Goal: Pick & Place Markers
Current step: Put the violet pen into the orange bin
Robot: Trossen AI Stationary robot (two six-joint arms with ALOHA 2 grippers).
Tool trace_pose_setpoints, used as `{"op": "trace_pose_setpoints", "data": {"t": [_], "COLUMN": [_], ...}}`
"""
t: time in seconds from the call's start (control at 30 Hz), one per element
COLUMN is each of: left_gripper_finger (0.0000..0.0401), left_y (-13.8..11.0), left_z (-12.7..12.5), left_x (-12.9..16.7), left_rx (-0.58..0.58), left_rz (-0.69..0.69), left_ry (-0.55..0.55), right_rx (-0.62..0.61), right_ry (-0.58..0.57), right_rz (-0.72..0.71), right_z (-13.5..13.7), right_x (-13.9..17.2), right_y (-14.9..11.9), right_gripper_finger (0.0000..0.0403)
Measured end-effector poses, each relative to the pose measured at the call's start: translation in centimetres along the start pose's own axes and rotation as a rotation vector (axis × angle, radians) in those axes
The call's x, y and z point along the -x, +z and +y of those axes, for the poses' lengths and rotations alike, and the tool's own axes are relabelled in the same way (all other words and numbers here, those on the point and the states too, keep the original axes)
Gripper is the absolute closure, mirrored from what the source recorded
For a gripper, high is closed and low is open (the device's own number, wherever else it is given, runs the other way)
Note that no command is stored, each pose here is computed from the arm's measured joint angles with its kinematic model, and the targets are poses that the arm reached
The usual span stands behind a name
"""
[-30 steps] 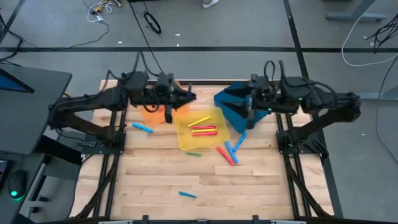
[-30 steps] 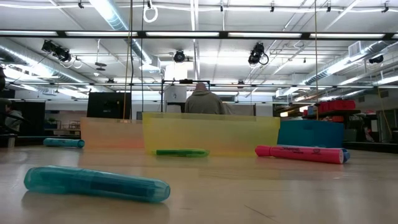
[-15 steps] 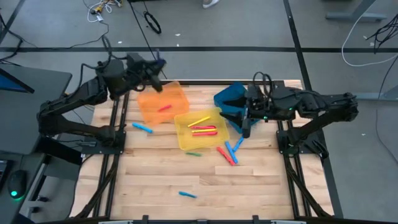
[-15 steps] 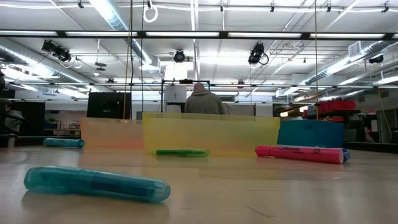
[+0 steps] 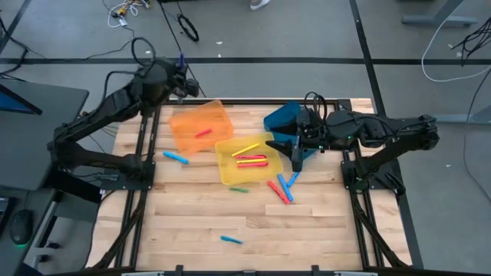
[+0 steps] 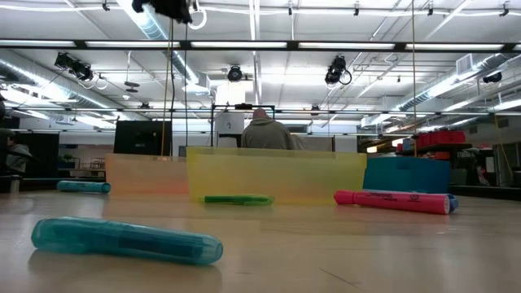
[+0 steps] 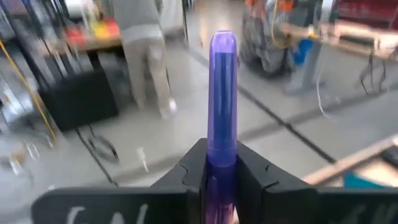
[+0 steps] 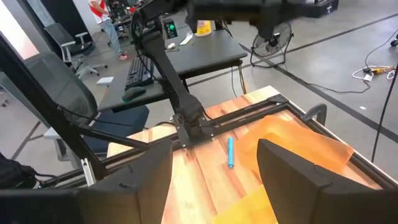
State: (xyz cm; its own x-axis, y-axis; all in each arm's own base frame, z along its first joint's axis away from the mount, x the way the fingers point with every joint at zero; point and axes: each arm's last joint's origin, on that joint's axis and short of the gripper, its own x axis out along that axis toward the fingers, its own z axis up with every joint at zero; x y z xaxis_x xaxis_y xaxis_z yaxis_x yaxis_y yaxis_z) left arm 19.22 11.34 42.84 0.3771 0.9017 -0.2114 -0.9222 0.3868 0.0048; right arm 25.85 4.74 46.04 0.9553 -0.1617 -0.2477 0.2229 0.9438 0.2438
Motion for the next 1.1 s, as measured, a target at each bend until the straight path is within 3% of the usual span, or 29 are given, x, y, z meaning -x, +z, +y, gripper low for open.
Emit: {"op": "trace_pose_setpoints", "data": {"t": [0.2,0.37,0.7,0.9,1.1], "left_gripper_finger": [0.0356,0.0332,0.0355,0.0338,0.0355], "left_y": [-2.9,-5.6,-12.2,-15.6,-17.6], "left_z": [1.8,2.0,0.9,-0.1,-0.8], "left_x": [-3.6,-6.9,-12.1,-14.6,-16.3], "left_rx": [0.001,-0.062,-0.298,-0.371,-0.361], "left_rz": [0.314,0.560,1.010,1.155,1.191], "left_ry": [-0.058,-0.124,-0.203,-0.203,-0.215], "right_rx": [-0.001,-0.001,-0.001,0.002,0.003], "right_ry": [0.002,0.002,0.002,-0.001,-0.002], "right_rz": [-0.004,-0.004,-0.004,0.002,0.005], "right_z": [0.0,0.0,0.0,0.1,0.1], "right_x": [0.0,0.0,0.0,-0.2,-0.4], "right_y": [0.0,0.0,0.0,-0.1,-0.1], "right_gripper_finger": [0.0167,0.0167,0.0167,0.0167,0.0167]}}
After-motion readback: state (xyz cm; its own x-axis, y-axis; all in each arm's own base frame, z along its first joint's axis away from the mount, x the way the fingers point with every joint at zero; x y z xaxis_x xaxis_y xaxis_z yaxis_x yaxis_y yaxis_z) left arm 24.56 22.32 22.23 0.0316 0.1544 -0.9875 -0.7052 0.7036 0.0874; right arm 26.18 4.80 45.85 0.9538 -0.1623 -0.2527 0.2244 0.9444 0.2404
